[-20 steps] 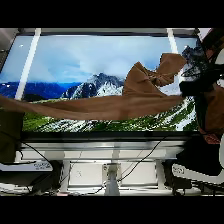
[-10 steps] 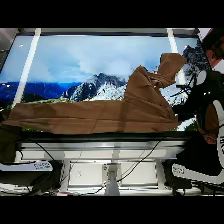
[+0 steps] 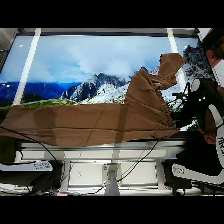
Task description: Fold the clothes and pants, and hang the long-sleeved shirts on hangers.
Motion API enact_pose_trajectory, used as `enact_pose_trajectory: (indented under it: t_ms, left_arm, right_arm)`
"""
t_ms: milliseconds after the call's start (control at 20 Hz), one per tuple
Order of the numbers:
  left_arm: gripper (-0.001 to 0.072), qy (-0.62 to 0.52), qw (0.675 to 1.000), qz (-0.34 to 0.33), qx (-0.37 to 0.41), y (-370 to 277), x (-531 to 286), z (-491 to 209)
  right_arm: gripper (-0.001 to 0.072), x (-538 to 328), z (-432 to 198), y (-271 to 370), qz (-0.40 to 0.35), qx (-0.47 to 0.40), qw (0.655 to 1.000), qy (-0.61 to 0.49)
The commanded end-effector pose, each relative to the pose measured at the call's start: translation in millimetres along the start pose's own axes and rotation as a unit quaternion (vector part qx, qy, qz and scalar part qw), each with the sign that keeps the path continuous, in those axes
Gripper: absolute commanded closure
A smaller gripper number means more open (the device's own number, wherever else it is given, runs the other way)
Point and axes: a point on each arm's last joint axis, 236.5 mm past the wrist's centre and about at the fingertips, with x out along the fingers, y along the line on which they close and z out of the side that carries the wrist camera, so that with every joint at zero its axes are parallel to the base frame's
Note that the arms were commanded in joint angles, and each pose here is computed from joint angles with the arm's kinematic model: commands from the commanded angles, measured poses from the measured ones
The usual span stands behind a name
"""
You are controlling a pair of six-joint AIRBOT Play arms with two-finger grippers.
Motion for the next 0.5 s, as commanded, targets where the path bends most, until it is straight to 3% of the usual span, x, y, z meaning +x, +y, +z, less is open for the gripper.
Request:
enact_pose_trajectory:
  t_ms: [0, 300, 350, 450]
  left_arm:
    - [0.0687, 0.04, 0.999, 0.022, 0.013, 1.1, 23.8, -12.5]
    - [0.0671, 0.051, 0.998, 0.033, 0.032, 2.4, 34.6, -15.4]
    - [0.0583, 0.049, 0.998, 0.033, 0.032, 2.4, 34.7, -14.3]
    - [0.0092, 0.047, 0.998, 0.034, 0.032, 2.6, 34.8, -13.6]
  right_arm:
    - [0.0683, 0.8, 5.9, -0.9, -0.002, -0.001, 1.0, -0.012]
    - [0.0662, 0.9, 0.8, 0.1, 0.0, -0.001, 1.0, -0.001]
    - [0.0527, 0.8, 2.8, -0.3, -0.001, 0.0, 1.0, -0.006]
    - [0.0183, 0.7, 5.8, -1.0, -0.002, -0.001, 1.0, -0.012]
